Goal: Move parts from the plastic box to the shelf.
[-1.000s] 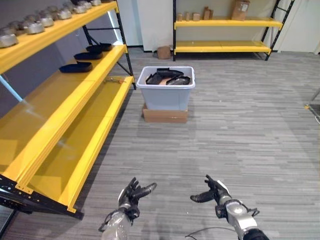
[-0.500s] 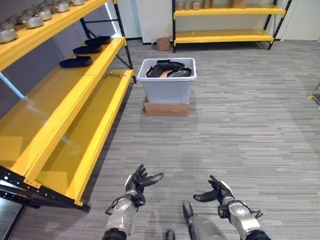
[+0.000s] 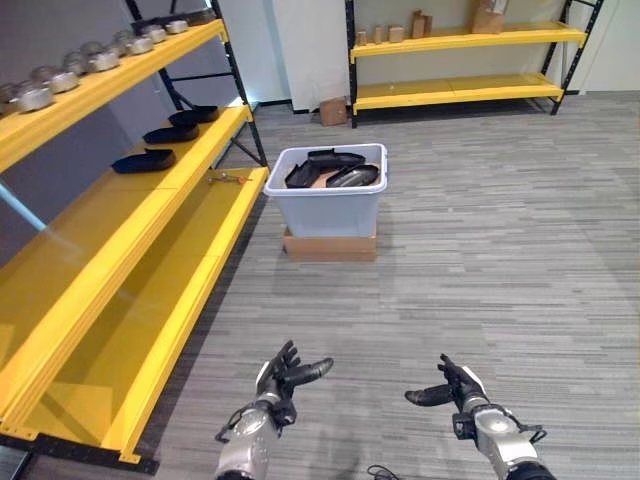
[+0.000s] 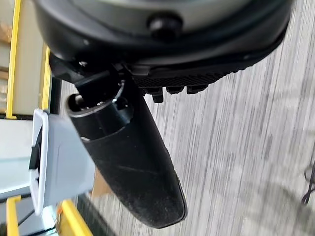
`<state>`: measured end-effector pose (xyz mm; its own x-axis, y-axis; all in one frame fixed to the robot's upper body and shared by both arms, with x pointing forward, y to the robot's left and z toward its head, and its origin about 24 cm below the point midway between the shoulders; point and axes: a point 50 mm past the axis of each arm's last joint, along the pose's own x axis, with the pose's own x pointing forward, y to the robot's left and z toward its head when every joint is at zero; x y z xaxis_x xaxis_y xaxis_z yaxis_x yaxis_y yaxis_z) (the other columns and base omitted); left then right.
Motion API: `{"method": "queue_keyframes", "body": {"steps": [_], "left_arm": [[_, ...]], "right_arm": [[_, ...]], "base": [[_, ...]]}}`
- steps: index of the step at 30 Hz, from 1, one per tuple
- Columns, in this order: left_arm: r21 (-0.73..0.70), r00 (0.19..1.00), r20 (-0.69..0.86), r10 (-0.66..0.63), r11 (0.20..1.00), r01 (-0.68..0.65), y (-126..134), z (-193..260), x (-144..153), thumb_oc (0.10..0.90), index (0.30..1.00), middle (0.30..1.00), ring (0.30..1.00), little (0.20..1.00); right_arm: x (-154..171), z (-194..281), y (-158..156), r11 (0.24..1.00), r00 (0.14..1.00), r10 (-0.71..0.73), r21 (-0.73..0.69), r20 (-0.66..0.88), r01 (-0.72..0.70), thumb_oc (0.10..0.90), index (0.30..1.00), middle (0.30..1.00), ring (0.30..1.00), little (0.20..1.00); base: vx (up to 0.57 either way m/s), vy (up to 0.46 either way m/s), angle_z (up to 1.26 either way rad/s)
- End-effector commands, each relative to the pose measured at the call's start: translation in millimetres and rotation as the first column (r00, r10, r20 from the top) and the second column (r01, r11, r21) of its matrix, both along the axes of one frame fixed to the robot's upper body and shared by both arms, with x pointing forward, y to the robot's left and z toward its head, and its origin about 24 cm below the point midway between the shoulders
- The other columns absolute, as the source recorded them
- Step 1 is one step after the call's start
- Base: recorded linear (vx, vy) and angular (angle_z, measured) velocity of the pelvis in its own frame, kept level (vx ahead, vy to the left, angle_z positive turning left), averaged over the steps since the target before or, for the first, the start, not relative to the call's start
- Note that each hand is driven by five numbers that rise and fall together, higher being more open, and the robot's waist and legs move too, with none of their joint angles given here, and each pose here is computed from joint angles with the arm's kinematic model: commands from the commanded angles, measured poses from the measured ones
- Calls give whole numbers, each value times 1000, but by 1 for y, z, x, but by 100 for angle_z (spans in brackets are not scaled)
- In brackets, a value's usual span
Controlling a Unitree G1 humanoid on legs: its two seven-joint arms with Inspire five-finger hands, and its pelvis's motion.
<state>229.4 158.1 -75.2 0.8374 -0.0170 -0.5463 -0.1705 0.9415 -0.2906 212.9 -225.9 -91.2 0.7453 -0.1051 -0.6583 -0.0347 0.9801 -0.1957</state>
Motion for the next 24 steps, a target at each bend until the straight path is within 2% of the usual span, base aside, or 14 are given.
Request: {"method": "queue_keyframes", "body": {"steps": [1, 11, 24], "left_arm": [[36, 984, 167, -58, 998, 53, -8, 25, 21, 900, 1000, 1000, 1000, 1000], [47, 987, 140, -85, 996, 79, -5, 19, 17, 900, 1000, 1000, 1000, 1000], [50, 992, 112, -61, 997, 56, 5, 13, 8, 900, 1000, 1000, 1000, 1000]], "right_arm": [[21, 17, 8, 999, 989, -16, 51, 144, 9, 900, 1000, 1000, 1000, 1000], [24, 15, 16, 998, 992, -4, 61, 122, -3, 900, 1000, 1000, 1000, 1000], [9, 2, 10, 997, 996, -50, 69, 67, 46, 900, 1000, 1000, 1000, 1000]], "base": [[192, -158, -3], [98, -126, 2], [161, 58, -1]]}}
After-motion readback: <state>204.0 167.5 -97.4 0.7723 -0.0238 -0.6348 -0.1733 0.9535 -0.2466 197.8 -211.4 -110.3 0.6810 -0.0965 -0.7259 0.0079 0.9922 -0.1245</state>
